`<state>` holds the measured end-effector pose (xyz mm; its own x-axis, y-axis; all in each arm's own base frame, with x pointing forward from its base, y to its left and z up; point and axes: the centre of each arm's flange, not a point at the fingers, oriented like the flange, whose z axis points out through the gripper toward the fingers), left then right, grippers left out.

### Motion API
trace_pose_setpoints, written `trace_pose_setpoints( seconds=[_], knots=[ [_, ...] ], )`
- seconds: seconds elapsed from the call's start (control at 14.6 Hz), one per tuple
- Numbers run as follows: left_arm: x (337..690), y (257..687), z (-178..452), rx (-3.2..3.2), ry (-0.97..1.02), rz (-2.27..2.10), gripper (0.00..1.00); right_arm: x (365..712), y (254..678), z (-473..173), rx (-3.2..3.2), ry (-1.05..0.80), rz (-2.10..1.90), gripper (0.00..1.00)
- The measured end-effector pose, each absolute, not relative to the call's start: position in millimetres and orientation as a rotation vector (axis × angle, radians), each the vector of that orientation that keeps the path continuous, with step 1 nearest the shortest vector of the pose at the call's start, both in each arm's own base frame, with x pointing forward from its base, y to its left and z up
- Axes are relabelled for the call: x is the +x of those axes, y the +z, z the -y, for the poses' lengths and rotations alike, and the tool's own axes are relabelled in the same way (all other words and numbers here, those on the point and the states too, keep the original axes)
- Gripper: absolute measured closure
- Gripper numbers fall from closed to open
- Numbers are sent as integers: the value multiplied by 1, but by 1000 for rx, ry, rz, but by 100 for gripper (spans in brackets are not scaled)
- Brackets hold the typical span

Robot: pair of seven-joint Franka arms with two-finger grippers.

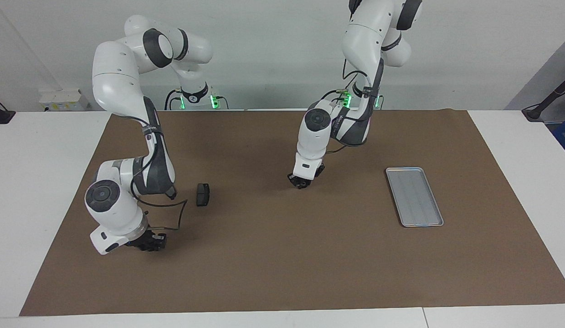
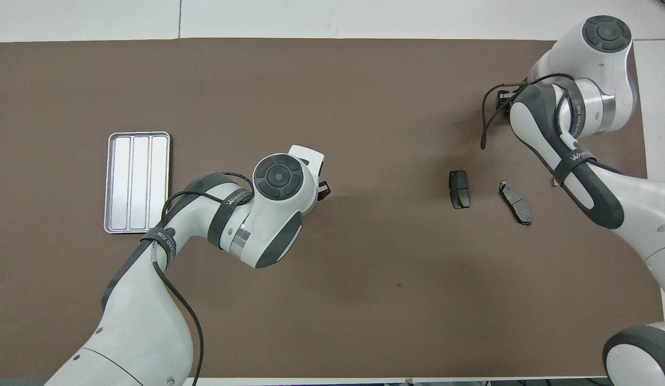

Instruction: Pick bearing gear from pile to tray

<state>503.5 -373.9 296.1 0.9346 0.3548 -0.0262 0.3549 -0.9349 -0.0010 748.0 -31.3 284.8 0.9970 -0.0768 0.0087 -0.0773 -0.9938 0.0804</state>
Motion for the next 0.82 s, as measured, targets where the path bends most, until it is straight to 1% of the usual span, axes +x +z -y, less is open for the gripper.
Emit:
trace_pose_setpoints(
  seconds=[0.07,0.14,0.2,0.41,0.55,0.61,0.75,0.82],
  knots=[
    [507,299,369,3103,-45,-573,65,748,285,31,3060,9,120,60],
    [515,305,361,3107,-38,-585,65,748,286,32,3061,12,122,70],
    [524,315,345,3111,-31,-580,65,749,289,33,3060,17,127,75],
    [555,347,248,3151,-69,-461,65,748,288,35,3060,13,133,75],
    [567,352,167,3164,-99,-354,65,748,288,35,3059,1,133,75],
    [570,350,134,3168,-118,-301,65,746,289,35,3054,-34,133,75],
    [574,344,81,3168,-148,-201,65,742,310,27,3042,-79,123,75],
    [575,342,62,3167,-159,-153,65,740,333,18,3034,-82,111,75]
  ],
)
